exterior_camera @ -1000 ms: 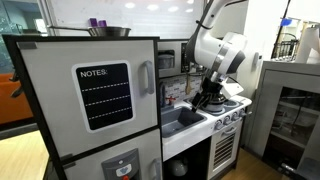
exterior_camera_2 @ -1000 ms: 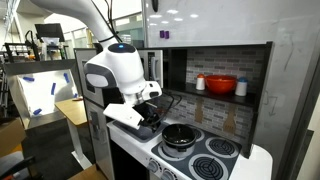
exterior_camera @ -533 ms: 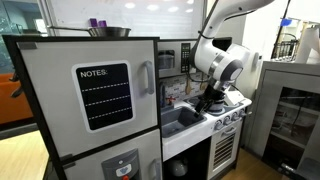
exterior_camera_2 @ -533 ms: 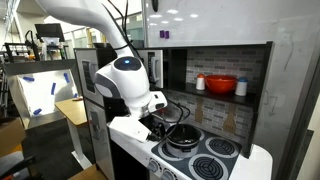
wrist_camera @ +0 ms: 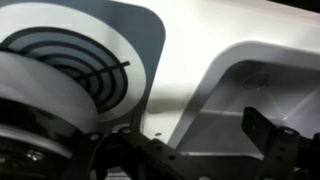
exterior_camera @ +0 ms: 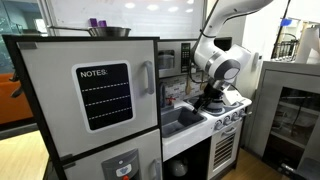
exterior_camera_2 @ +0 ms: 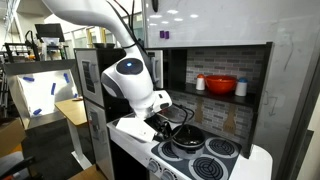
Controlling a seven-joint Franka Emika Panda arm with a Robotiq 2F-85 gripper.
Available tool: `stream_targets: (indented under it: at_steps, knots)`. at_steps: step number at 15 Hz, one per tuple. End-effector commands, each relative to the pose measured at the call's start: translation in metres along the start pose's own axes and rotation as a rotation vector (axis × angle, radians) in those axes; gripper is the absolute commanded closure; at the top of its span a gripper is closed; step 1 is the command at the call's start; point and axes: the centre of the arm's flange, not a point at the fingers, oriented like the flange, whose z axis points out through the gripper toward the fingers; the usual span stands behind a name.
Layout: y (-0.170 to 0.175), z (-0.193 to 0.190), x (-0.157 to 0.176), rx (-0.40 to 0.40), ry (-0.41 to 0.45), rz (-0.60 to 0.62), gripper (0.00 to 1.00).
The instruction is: Slide the pot to the right
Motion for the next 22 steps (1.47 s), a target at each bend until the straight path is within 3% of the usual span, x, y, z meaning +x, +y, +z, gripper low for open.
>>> stream_targets:
  at_steps: [1,22]
  knots:
    - [0.014,-0.002,-0.003,-0.049,0.062,0.005,0.0]
    - [0.079,-0.004,-0.016,-0.173,0.16,0.137,0.0]
